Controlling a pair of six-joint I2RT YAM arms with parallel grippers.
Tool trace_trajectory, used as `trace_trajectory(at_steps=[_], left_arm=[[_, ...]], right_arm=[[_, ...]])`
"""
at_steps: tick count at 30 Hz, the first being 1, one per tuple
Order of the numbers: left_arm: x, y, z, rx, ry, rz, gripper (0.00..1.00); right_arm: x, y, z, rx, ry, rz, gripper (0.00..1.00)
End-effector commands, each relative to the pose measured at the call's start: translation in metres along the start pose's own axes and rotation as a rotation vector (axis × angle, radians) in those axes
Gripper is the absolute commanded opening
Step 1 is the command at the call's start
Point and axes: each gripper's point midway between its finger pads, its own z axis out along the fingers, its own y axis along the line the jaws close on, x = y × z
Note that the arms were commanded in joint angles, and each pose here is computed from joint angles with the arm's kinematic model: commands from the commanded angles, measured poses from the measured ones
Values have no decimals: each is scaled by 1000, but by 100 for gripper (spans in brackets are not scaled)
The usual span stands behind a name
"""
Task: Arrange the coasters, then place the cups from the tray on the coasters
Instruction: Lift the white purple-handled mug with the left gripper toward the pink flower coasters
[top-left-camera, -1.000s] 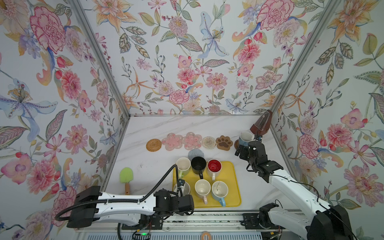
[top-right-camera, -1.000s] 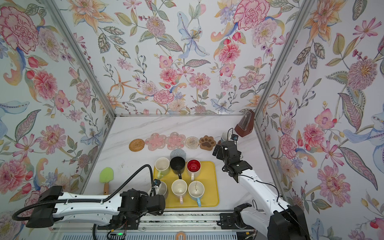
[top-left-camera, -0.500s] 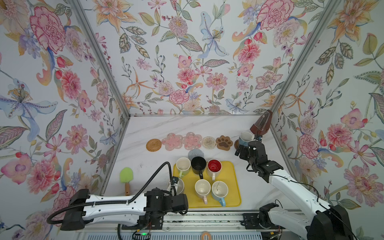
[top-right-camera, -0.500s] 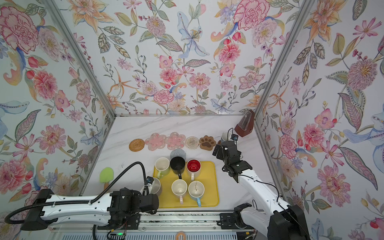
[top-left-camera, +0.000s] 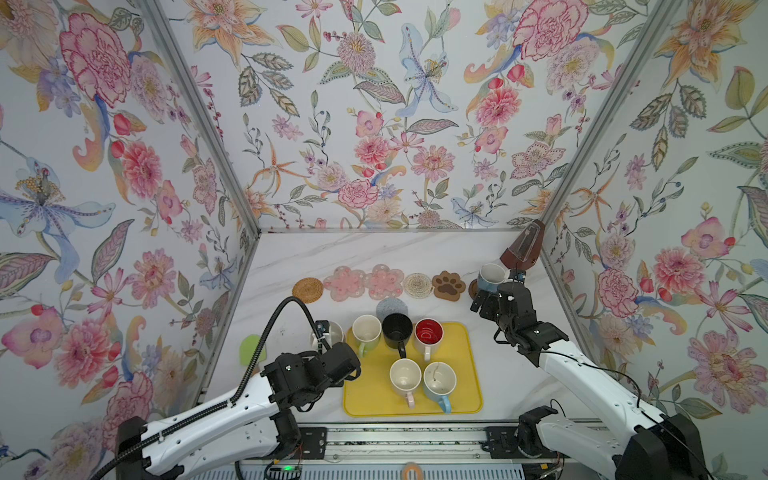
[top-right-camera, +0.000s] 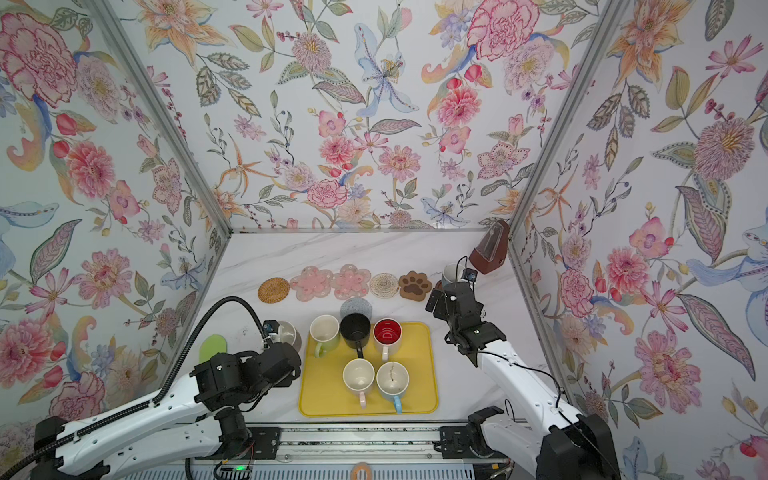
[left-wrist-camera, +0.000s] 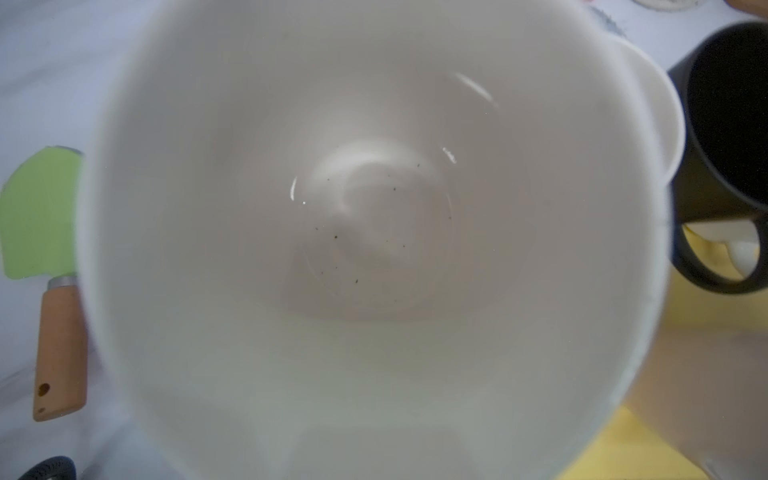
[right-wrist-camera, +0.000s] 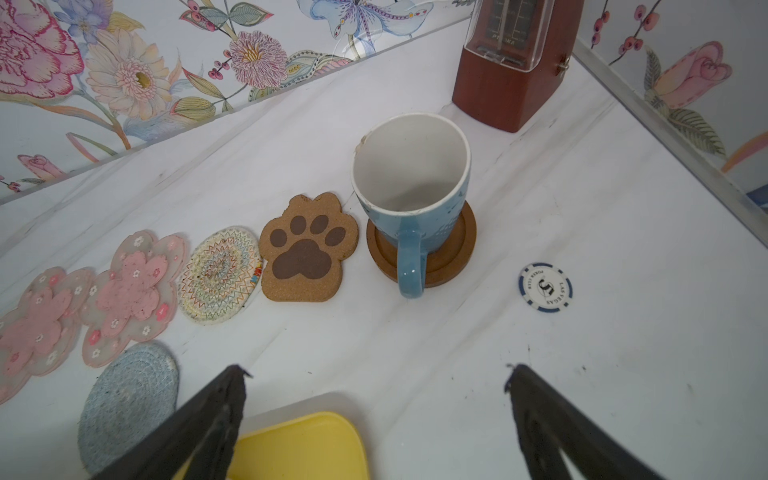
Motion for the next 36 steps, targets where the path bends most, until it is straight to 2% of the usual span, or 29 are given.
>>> trace_trajectory(at_steps=[1,4,8,13,19,23,36], left_arm=[[-49,6,-5,-16,-138,18,0],[-62,17,14,-49,-123,21,0],[-83,31,41,-61,-95,-34,0],[-123,47,62,-102,-142,-73,0],[-157,65,93,-146,-137,-114,0],[-179,80,101,-183,-166,-143,0],[-199,115,118,-215,-191,-244,0]], right_arm=[[-5,1,-4,-6,0,-18,99],[-7,2,-4,-12,-4,-22,99],[-9,6,-6,-31,1,-26,99],[-7,9,-8,-55,13,-23,99],[-1,7,-12,-59,29,-19,99],[3,2,-14,-45,36,-17,99],[15,-15,-32,13,87,-42,99]])
